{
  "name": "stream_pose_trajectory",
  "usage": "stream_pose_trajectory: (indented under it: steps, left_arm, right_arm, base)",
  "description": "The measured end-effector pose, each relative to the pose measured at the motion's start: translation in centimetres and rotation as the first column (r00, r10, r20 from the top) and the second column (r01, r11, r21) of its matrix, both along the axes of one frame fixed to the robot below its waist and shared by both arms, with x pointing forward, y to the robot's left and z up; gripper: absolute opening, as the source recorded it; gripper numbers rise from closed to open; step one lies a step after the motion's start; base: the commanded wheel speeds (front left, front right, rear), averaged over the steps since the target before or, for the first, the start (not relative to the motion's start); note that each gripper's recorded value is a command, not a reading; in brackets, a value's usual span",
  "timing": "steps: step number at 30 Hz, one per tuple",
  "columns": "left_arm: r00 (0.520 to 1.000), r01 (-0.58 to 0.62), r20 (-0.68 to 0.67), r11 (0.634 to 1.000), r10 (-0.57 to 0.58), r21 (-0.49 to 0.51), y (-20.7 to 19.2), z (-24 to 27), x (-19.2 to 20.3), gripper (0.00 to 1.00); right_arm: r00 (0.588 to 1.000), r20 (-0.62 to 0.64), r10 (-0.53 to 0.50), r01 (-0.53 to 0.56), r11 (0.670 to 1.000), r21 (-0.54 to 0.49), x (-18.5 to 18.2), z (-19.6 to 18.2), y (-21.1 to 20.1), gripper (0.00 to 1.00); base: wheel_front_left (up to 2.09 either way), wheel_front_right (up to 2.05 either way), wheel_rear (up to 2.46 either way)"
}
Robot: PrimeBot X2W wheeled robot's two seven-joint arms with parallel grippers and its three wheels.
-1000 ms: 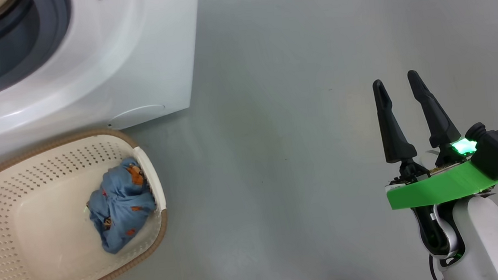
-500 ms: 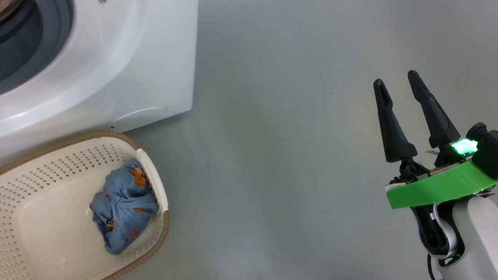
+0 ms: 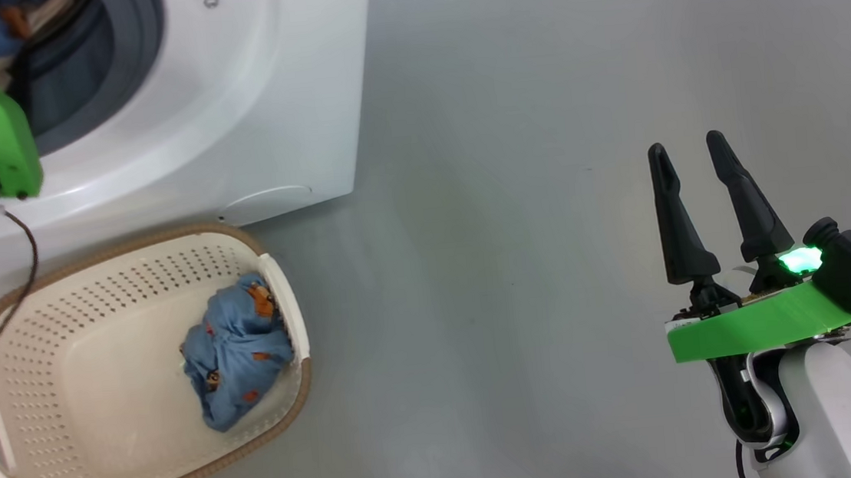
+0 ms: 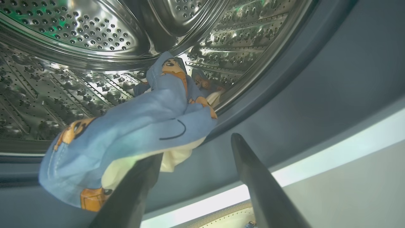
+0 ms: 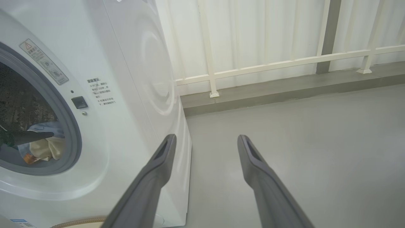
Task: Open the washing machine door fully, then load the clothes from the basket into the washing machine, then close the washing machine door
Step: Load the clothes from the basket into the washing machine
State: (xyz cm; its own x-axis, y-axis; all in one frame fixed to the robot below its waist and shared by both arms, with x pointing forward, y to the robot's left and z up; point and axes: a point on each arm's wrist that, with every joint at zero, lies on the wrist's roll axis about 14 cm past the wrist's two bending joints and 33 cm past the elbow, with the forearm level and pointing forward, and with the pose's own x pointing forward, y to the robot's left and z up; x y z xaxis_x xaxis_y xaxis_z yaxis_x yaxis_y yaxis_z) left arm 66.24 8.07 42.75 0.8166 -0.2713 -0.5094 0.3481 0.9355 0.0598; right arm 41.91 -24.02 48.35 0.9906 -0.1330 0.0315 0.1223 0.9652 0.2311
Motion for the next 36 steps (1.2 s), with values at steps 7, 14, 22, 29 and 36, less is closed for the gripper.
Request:
stream_pose_trajectory:
  steps: [7, 14, 22, 29, 36]
  left_arm:
    - [1.0, 0.006, 0.01, 0.999, -0.006, -0.048, 0.3, 0.2, -1.9, 1.0]
    - [0.99, 0.0, 0.138, 0.989, 0.021, -0.149, 1.5, 1.9, -3.9, 1.0]
    - [0.961, 0.014, 0.273, 0.975, 0.048, -0.221, 2.6, 3.5, -6.8, 1.0]
    - [0.927, -0.017, 0.354, 0.955, 0.126, -0.296, 4.2, 5.9, -9.1, 1.0]
    - [0.875, -0.068, 0.431, 0.938, 0.221, -0.341, 6.5, 7.7, -13.0, 1.0]
  right_arm:
    - [0.999, 0.024, 0.026, -0.026, 1.0, -0.001, 0.1, 0.8, 0.6, 1.0]
    - [0.999, 0.025, 0.043, -0.043, 0.999, -0.007, -0.6, 1.0, 0.9, 1.0]
    - [0.997, 0.04, 0.061, -0.06, 0.998, -0.019, -1.1, 1.7, 1.0, 1.0]
    - [0.993, 0.073, 0.091, -0.089, 0.996, -0.032, -1.1, 2.9, 1.5, 1.0]
    - [0.993, 0.074, 0.095, -0.093, 0.995, -0.032, -2.0, 3.0, 1.6, 1.0]
  base:
    - [0.0, 0.0, 0.0]
    - [0.0, 0.0, 0.0]
    - [0.0, 0.0, 0.0]
    - [0.0, 0.0, 0.0]
    - [0.0, 0.0, 0.0]
